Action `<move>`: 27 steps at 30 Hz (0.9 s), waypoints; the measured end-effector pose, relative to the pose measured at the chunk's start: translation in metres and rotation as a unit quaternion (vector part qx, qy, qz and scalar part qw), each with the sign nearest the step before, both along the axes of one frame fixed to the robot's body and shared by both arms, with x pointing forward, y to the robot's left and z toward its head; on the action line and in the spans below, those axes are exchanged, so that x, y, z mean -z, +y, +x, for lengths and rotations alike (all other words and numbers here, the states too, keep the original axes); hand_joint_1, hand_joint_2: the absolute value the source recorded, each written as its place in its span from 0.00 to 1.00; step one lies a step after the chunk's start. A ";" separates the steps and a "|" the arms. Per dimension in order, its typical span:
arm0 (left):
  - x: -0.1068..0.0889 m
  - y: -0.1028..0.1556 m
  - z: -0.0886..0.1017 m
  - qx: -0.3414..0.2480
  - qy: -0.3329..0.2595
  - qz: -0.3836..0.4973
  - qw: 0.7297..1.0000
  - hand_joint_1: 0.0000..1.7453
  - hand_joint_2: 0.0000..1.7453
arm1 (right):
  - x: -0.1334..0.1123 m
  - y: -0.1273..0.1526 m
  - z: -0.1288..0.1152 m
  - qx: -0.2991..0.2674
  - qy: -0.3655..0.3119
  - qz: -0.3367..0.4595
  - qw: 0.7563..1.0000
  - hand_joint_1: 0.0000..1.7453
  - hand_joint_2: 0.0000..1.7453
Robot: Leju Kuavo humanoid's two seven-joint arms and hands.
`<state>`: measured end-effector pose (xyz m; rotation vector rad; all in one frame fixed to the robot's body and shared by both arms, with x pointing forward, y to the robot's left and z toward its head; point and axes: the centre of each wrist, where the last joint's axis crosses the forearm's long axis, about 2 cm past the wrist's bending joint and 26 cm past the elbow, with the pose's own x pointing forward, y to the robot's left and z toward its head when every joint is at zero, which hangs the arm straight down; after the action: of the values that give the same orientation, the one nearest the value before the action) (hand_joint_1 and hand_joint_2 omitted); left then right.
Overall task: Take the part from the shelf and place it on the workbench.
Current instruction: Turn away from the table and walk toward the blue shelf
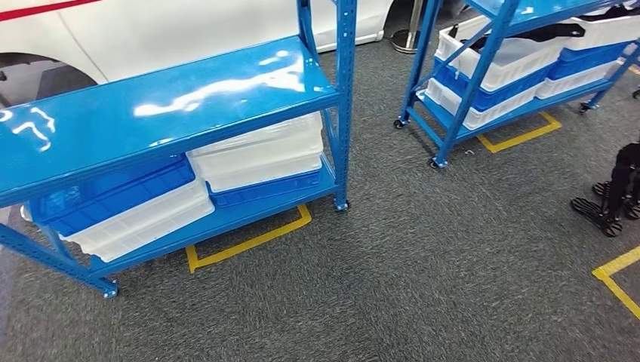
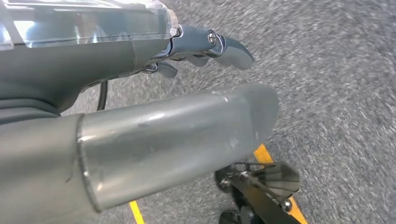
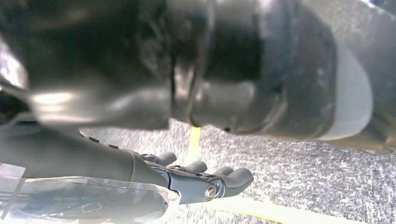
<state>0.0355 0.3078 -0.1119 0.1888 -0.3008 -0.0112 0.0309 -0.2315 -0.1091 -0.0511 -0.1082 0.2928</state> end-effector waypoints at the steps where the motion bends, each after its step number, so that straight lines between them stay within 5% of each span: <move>1: 0.000 0.000 -0.001 0.000 0.001 0.000 1.000 0.00 0.00 | 0.000 0.000 0.000 0.000 0.000 0.000 1.000 0.00 0.00; 15: 0.000 -0.001 -0.001 -0.002 0.002 0.001 1.000 0.00 0.00 | 0.000 0.000 0.004 -0.001 0.003 0.002 1.000 0.00 0.00; 21: 0.000 -0.024 0.001 -0.171 -0.016 0.004 0.985 0.00 0.00 | 0.000 0.001 0.004 0.005 0.014 -0.008 1.000 0.00 0.00; 27: -0.001 -0.038 -0.001 -0.208 -0.014 -0.005 0.978 0.00 0.00 | -0.001 0.006 0.004 0.005 0.018 -0.006 1.000 0.00 0.00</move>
<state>0.0346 0.2702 -0.1111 0.2389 -0.2848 0.4080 0.0347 -0.2251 -0.1080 -0.0591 -0.0702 0.2843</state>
